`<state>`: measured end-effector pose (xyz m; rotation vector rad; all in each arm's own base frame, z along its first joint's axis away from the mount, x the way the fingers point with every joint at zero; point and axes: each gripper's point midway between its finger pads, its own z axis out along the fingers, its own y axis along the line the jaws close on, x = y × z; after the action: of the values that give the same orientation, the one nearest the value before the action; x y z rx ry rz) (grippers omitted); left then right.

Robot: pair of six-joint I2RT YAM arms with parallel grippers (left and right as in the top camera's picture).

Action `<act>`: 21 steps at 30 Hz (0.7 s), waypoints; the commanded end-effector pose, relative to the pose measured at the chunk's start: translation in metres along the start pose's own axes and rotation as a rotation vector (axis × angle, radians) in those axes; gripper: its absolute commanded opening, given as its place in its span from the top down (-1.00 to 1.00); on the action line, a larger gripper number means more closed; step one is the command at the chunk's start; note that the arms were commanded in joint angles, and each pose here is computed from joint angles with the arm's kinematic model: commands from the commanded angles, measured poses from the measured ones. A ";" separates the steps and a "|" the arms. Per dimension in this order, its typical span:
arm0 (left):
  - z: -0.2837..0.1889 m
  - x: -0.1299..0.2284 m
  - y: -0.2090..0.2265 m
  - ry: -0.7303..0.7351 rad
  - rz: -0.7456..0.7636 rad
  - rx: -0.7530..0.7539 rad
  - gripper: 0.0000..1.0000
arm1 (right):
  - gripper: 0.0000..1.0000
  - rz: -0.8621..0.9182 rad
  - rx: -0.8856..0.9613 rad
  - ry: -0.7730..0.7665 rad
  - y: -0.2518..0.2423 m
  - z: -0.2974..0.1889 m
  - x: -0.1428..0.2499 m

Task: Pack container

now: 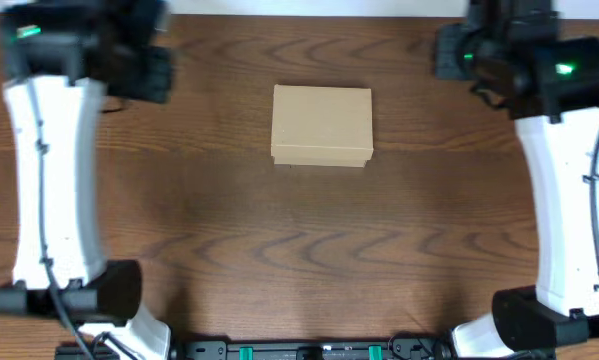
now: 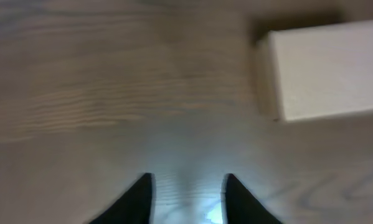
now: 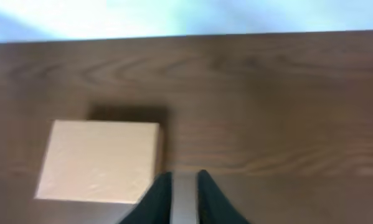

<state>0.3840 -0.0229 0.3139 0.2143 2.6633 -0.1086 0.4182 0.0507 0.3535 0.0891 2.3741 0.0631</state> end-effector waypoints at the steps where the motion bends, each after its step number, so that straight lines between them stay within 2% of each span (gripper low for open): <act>1: -0.022 0.004 0.028 -0.044 -0.072 -0.051 -0.02 | 0.36 0.043 0.070 -0.047 -0.035 -0.016 -0.009; 2: -0.026 0.005 0.035 -0.053 -0.099 -0.059 -0.13 | 0.14 0.060 0.085 -0.061 -0.044 -0.022 -0.012; 3: -0.028 0.006 0.039 -0.058 -0.115 -0.065 -0.21 | 0.02 0.068 0.097 -0.073 -0.052 -0.026 -0.013; 5: -0.031 0.008 0.044 -0.062 -0.131 -0.072 -0.26 | -0.38 0.076 0.118 -0.100 -0.066 -0.036 -0.017; 6: -0.032 0.008 0.044 -0.063 -0.135 -0.072 -0.37 | -0.59 0.081 0.126 -0.112 -0.070 -0.040 -0.019; 7: -0.032 0.008 0.044 -0.063 -0.135 -0.072 -0.52 | -0.72 0.083 0.132 -0.122 -0.074 -0.044 -0.020; 8: -0.032 0.008 0.044 -0.063 -0.134 -0.072 -0.89 | -0.85 0.086 0.135 -0.131 -0.076 -0.049 -0.020; 9: -0.031 0.008 0.043 -0.061 -0.134 -0.073 -0.91 | -0.94 0.082 0.136 -0.136 -0.076 -0.052 -0.021; 10: -0.031 0.009 0.043 -0.059 -0.133 -0.073 -0.91 | -0.98 0.077 0.137 -0.141 -0.076 -0.054 -0.021; 21: -0.031 0.009 0.043 -0.058 -0.133 -0.074 -0.91 | -0.98 0.075 0.138 -0.110 -0.076 -0.058 -0.011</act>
<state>0.3724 0.0246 0.3305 0.0109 2.6290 -0.0589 0.3862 -0.0255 0.3958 0.2509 2.2614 -0.0530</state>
